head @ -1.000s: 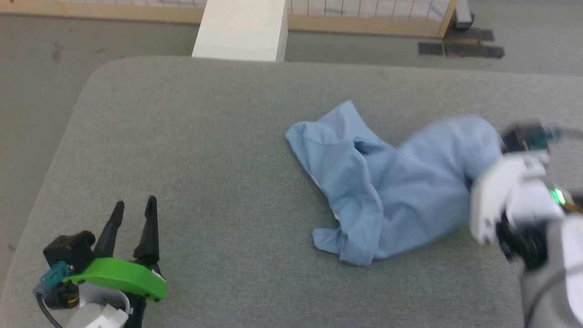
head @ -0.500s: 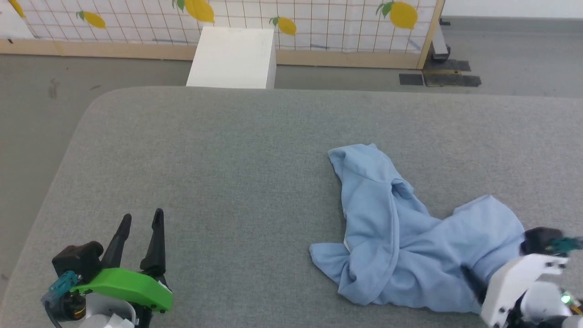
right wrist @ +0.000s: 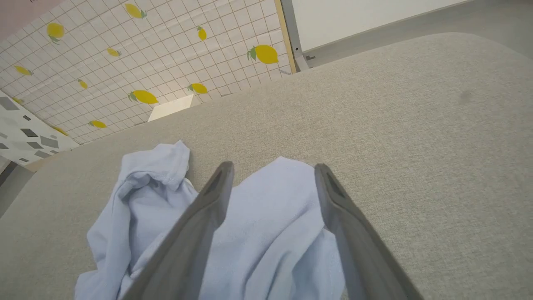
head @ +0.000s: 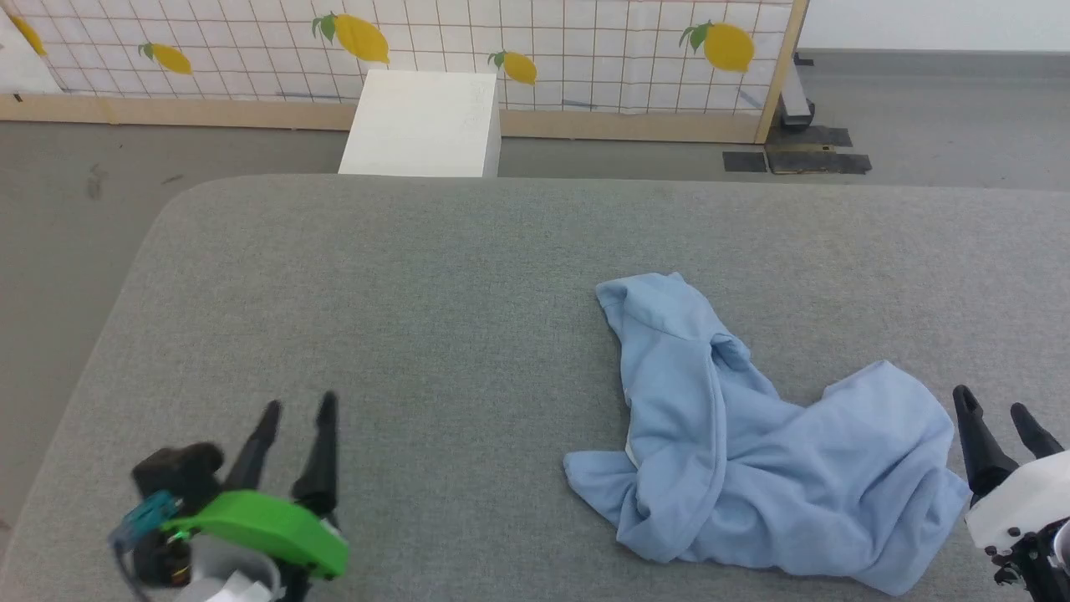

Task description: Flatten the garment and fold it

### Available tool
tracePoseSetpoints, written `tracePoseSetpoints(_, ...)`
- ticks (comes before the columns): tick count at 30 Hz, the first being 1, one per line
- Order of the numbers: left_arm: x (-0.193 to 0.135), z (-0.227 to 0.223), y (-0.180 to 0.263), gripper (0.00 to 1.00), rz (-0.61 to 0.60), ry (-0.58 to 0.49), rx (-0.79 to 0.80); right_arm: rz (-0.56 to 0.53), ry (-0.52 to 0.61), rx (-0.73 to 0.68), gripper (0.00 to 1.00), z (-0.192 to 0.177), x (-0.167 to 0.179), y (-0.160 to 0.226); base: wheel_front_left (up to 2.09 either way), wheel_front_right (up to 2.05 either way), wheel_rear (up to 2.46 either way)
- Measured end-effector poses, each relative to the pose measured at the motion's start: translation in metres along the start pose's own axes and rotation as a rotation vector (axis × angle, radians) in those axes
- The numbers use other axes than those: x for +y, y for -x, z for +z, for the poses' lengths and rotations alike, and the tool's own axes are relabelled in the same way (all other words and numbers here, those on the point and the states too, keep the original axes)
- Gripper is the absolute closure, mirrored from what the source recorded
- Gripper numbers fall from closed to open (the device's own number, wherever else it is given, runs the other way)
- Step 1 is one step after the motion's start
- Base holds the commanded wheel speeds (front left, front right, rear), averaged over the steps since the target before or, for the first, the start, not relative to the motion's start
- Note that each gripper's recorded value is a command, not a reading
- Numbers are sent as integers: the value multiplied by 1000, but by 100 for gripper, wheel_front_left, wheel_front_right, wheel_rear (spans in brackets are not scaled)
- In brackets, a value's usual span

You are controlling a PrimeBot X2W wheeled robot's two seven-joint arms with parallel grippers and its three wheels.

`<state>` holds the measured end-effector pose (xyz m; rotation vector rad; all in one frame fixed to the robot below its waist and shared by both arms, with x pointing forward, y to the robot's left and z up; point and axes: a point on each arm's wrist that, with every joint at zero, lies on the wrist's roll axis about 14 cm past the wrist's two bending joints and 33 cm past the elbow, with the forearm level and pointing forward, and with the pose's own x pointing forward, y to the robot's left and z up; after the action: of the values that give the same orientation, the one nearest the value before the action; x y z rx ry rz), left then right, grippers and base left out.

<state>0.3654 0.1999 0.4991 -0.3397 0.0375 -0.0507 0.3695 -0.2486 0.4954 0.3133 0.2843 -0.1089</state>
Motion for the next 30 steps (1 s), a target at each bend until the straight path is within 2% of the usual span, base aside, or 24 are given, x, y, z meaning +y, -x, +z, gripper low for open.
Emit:
tracePoseSetpoints(4, -49, -7, -19, 0, -160, 11, 83, -15, 7, 9, 0, -3, -4, -1, 0, 0, 0)
tracePoseSetpoints(8, -119, -13, -41, 0, -369, -15, 202, -26, 11, 26, 0, -7, -8, -3, 0, 0, 0)
tracePoseSetpoints(12, -166, -53, -43, 0, -519, -133, 463, -32, 7, 35, 0, -10, -9, -5, 0, 0, 0)
tracePoseSetpoints(16, -171, -100, -36, 0, -569, -322, 722, -44, -6, 38, 0, -13, -14, -5, 0, 0, 0)
tracePoseSetpoints(23, -142, -160, -18, 0, -569, -589, 1050, -132, -31, 46, 0, -22, -44, 3, 0, 0, 0)
tracePoseSetpoints(26, -139, -172, -12, 0, -598, -652, 1119, -163, -37, 51, 0, -26, -54, 6, 0, 0, 0)
tracePoseSetpoints(28, -141, -176, -12, 0, -616, -658, 1137, -179, -40, 58, 0, -30, -59, 7, 0, 0, 0)
tracePoseSetpoints(30, -142, -179, -11, 100, -629, -644, 1152, -191, -40, 69, 0, -34, -62, 8, 0, 0, 0)
